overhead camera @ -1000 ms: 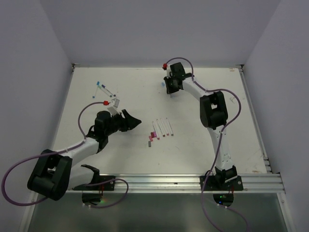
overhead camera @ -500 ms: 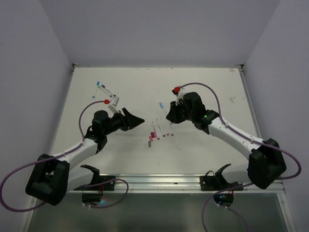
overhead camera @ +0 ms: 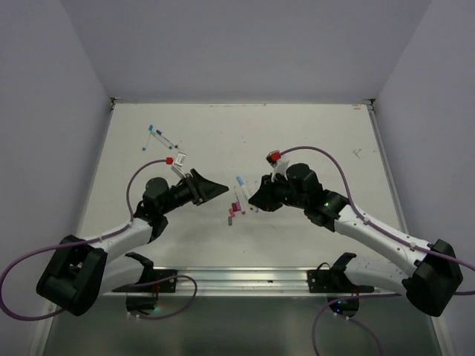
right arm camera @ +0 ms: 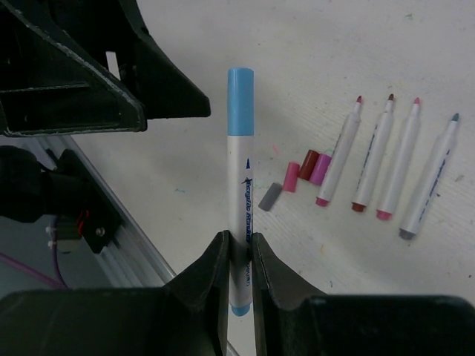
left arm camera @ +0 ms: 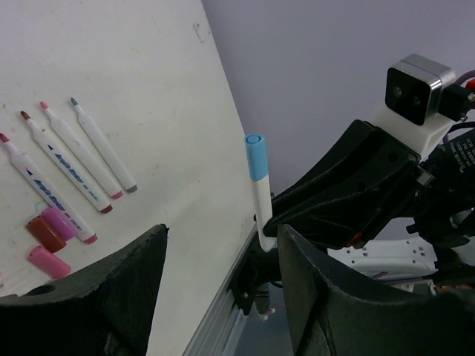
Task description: Open the pen caps
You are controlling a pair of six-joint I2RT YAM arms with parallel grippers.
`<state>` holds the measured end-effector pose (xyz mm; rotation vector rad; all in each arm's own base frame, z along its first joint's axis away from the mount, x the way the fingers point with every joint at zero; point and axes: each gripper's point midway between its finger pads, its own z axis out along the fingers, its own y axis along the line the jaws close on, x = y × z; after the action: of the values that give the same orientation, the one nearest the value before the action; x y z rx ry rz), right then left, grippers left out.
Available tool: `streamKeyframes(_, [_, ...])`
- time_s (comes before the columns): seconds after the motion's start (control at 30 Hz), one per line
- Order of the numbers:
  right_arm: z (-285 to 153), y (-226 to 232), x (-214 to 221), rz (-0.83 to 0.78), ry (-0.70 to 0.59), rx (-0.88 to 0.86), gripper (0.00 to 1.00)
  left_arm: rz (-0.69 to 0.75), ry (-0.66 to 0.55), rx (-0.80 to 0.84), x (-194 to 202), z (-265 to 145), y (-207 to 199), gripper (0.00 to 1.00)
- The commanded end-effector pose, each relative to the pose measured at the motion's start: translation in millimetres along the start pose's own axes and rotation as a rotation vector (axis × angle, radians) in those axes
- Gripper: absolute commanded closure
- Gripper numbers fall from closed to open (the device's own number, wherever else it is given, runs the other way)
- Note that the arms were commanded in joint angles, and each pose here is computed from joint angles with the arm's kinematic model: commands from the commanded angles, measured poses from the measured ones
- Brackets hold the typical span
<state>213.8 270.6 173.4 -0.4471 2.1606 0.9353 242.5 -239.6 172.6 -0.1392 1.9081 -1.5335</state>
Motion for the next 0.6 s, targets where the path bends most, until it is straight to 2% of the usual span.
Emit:
streamKeyframes(0.0, [6, 21, -2, 0.012, -0.009, -0.054, 1.00, 0.011, -0.026, 0.075, -6, 10, -26, 0.37])
streamKeyframes(0.2, [11, 41, 5, -0.004, -0.003, -0.098, 1.00, -0.007, -0.018, 0.111, -4, 19, -35, 0.38])
streamKeyframes(0.57, [26, 46, 18, -0.020, 0.033, -0.091, 1.00, -0.010, -0.012, 0.124, -3, 20, -38, 0.44])
